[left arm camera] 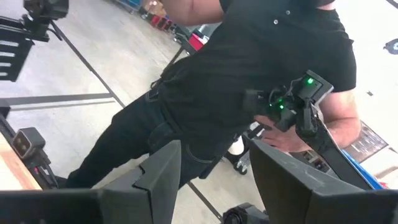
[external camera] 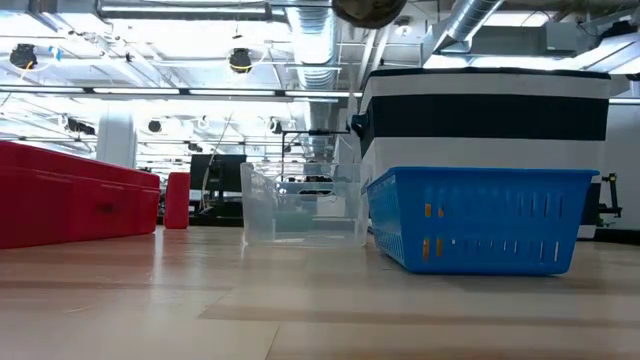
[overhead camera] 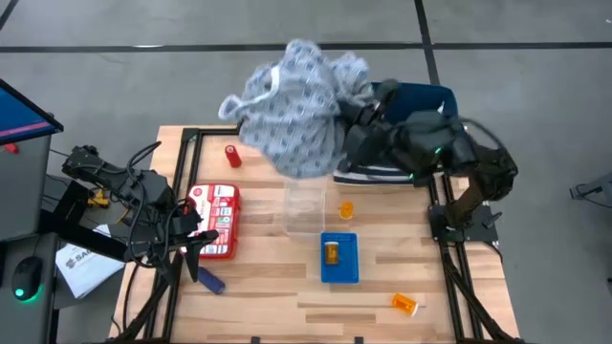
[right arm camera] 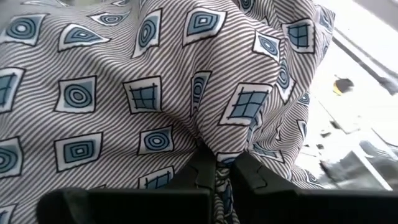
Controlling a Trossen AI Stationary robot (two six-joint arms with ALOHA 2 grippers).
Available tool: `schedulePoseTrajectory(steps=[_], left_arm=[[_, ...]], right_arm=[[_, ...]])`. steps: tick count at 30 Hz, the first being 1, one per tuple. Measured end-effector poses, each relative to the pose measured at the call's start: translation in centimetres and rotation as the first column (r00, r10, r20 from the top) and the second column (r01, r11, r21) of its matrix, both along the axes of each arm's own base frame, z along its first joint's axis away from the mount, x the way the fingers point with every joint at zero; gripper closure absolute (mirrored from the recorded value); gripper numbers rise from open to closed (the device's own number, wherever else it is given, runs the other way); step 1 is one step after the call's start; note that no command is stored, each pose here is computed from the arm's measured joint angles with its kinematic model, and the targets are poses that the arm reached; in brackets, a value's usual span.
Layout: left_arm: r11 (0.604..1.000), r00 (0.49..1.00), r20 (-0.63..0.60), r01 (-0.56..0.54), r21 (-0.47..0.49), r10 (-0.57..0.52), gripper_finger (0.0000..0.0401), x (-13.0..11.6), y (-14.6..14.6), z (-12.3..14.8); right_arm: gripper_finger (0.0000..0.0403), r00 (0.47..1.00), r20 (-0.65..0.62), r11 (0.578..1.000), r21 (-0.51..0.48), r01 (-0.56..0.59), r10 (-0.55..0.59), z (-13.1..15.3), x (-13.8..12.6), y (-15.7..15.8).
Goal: Pick & Place Medicine items
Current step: Put the blue patient into the blue laundry bin
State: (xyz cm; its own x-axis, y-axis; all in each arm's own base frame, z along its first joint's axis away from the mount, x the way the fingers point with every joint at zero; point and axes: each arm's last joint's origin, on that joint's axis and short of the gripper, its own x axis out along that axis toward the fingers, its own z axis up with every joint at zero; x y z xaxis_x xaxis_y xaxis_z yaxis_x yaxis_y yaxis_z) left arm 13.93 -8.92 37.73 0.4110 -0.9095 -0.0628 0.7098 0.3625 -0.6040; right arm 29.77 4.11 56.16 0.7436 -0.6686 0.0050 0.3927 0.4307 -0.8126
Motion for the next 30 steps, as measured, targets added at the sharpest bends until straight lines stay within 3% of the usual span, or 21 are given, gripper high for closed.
schedulePoseTrajectory(steps=[9,17,25,30], left_arm=[[0.995,0.994,0.066,-0.093,0.036,0.091,0.0216,0.2,0.1,0.0],[0.977,0.975,0.11,-0.202,0.074,0.193,0.0215,0.9,0.1,-0.2],[0.926,0.929,0.186,-0.348,0.149,0.319,0.0215,2.0,0.1,-0.7],[0.864,0.881,0.233,-0.459,0.206,0.412,0.0215,2.9,0.0,-1.2]], right_arm=[[0.0394,0.98,0.117,0.98,-0.093,0.174,-0.163,3.7,-3.5,-2.6],[0.0394,0.942,0.087,0.94,-0.08,0.331,-0.324,4.2,-6.0,-4.7],[0.0394,0.914,-0.109,0.921,-0.048,0.387,-0.39,1.1,-6.2,-5.8],[0.0394,0.868,-0.234,0.889,0.027,0.456,-0.438,-1.8,-7.2,-6.9]])
